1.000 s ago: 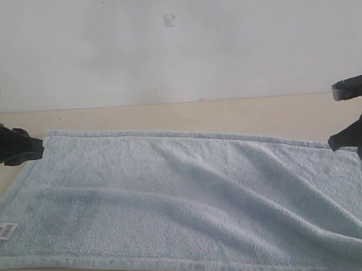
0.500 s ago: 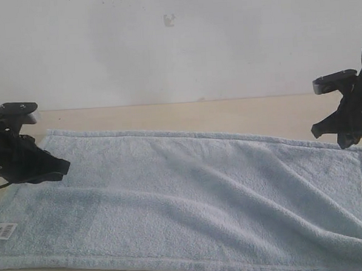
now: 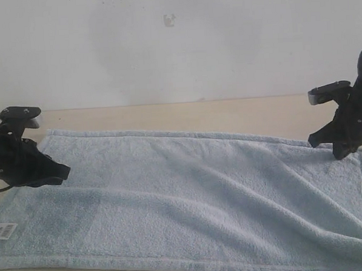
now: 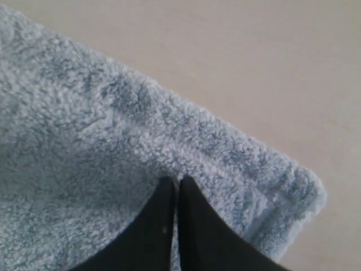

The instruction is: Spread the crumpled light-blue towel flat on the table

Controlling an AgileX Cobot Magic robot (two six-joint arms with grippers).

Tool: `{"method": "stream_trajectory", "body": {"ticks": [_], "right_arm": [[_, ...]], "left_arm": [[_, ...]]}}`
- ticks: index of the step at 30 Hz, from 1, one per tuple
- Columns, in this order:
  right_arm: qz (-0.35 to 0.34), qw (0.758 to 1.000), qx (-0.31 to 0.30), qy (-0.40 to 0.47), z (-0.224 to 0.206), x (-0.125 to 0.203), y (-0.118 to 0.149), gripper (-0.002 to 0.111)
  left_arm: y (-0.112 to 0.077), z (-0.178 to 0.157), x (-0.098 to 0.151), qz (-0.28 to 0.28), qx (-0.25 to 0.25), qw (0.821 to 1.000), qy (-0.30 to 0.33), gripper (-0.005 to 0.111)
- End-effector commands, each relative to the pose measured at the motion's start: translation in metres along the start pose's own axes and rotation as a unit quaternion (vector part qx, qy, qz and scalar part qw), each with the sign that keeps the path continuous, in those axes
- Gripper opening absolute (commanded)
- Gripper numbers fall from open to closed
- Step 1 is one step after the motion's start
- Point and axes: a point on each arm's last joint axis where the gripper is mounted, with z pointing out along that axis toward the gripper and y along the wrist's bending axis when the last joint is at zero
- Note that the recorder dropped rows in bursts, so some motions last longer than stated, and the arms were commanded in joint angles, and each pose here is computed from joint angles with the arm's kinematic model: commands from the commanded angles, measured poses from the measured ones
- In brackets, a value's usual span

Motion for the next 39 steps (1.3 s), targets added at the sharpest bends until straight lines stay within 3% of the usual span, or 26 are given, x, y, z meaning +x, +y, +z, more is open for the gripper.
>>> {"method": "stream_trajectory", "body": {"ticks": [1, 9, 16, 19, 25, 28, 34, 39], "right_arm": [[-0.004, 1.000, 0.006, -0.005, 0.006, -0.001, -0.003, 0.003], [0.009, 0.999, 0.030, -0.030, 0.023, -0.006, -0.020, 0.003], [0.002, 0.997, 0.062, -0.044, 0.014, -0.054, -0.047, 0.003], [0.023, 0.993, 0.056, -0.100, -0.007, -0.074, -0.050, 0.003], [0.053, 0.985, 0.004, -0.163, -0.063, -0.082, -0.040, 0.003], [0.054, 0.982, -0.026, -0.182, -0.087, -0.075, -0.031, 0.003], [0.069, 0.980, -0.033, -0.183, -0.096, -0.047, -0.020, 0.003], [0.095, 0.977, -0.042, -0.186, -0.096, -0.015, -0.007, 0.003]], "left_arm": [[-0.002, 0.000, -0.001, 0.005, 0.003, 1.000, 0.003, 0.004], [-0.003, 0.001, 0.003, 0.019, 0.011, 1.000, 0.020, 0.004], [-0.002, 0.002, 0.006, 0.025, 0.008, 0.999, 0.032, 0.004], [-0.001, 0.002, 0.006, 0.026, 0.005, 0.999, 0.030, 0.004], [0.002, -0.008, -0.006, 0.031, -0.028, 0.999, -0.008, 0.004], [0.004, -0.024, -0.016, 0.036, -0.057, 0.997, -0.046, 0.004], [0.009, -0.024, -0.019, 0.035, -0.086, 0.994, -0.065, 0.004], [0.025, -0.023, -0.028, 0.033, -0.168, 0.978, -0.117, 0.004]]}}
